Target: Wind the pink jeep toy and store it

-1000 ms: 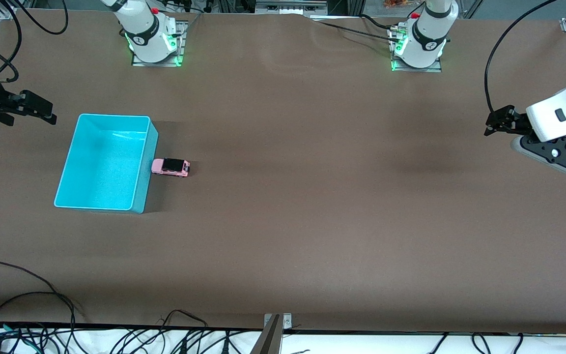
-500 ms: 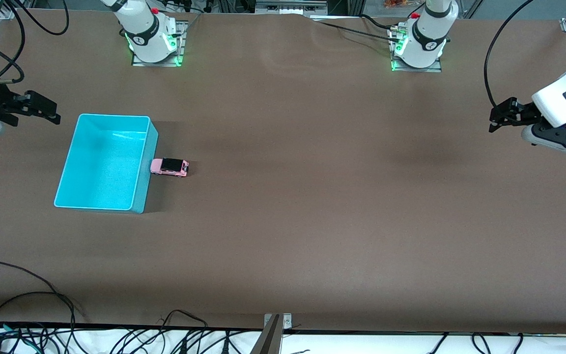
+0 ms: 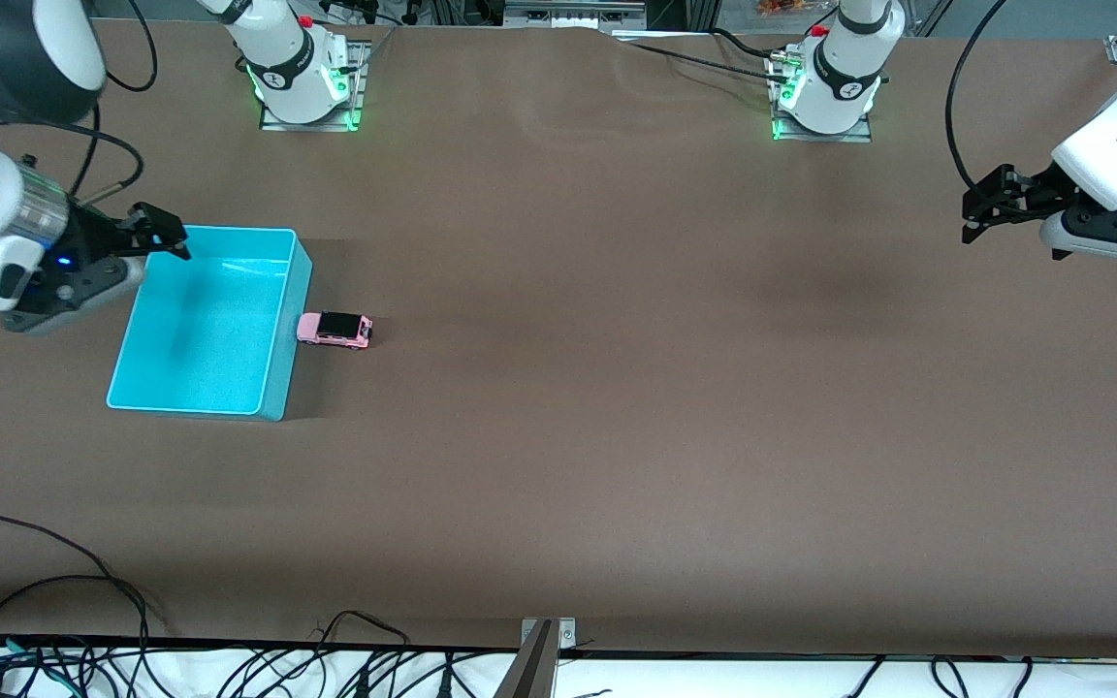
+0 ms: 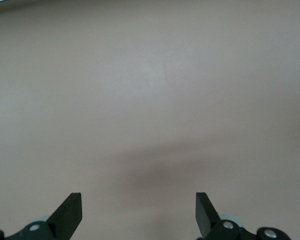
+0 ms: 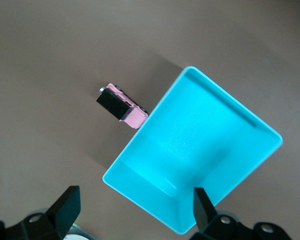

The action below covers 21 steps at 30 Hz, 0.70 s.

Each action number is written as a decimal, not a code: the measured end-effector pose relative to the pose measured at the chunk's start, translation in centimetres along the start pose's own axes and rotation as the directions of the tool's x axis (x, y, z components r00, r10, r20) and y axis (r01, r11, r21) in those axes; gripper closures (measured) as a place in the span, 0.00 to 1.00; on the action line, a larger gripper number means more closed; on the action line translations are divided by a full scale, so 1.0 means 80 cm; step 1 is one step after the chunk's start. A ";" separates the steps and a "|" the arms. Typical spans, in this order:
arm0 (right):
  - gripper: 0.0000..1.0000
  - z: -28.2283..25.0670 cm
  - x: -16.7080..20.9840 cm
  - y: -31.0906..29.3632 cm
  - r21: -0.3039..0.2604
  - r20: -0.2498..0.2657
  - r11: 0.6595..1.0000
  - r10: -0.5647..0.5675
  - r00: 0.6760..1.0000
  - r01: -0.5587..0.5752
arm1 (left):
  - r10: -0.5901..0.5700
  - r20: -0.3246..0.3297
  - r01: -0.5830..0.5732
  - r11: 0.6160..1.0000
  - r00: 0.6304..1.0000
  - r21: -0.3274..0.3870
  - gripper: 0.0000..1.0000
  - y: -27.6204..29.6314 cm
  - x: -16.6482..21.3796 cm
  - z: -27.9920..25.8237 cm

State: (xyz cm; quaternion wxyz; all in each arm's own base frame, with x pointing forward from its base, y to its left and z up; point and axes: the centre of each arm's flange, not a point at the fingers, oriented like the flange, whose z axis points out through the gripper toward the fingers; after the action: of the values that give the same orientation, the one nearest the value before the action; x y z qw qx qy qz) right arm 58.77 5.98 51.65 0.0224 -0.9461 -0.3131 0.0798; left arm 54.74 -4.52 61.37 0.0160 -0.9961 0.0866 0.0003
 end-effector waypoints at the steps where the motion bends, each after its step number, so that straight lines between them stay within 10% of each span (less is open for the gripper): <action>1: 0.00 0.006 0.006 -0.004 0.003 0.006 0.999 -0.042 0.999 0.042 | -0.011 -0.001 0.011 1.000 1.000 0.000 0.00 0.003 0.000 -0.001; 21: 0.00 0.185 0.101 -0.027 0.073 0.047 0.824 -0.566 0.823 0.562 | -0.072 0.007 0.072 0.997 0.997 -0.001 0.00 0.007 -0.003 -0.003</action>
State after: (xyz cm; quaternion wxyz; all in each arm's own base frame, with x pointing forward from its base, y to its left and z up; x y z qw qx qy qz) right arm 61.44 12.43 36.16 0.0611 -0.8070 -0.5770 0.1098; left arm 54.39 -5.03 61.56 0.0155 -0.9986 0.0503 0.0033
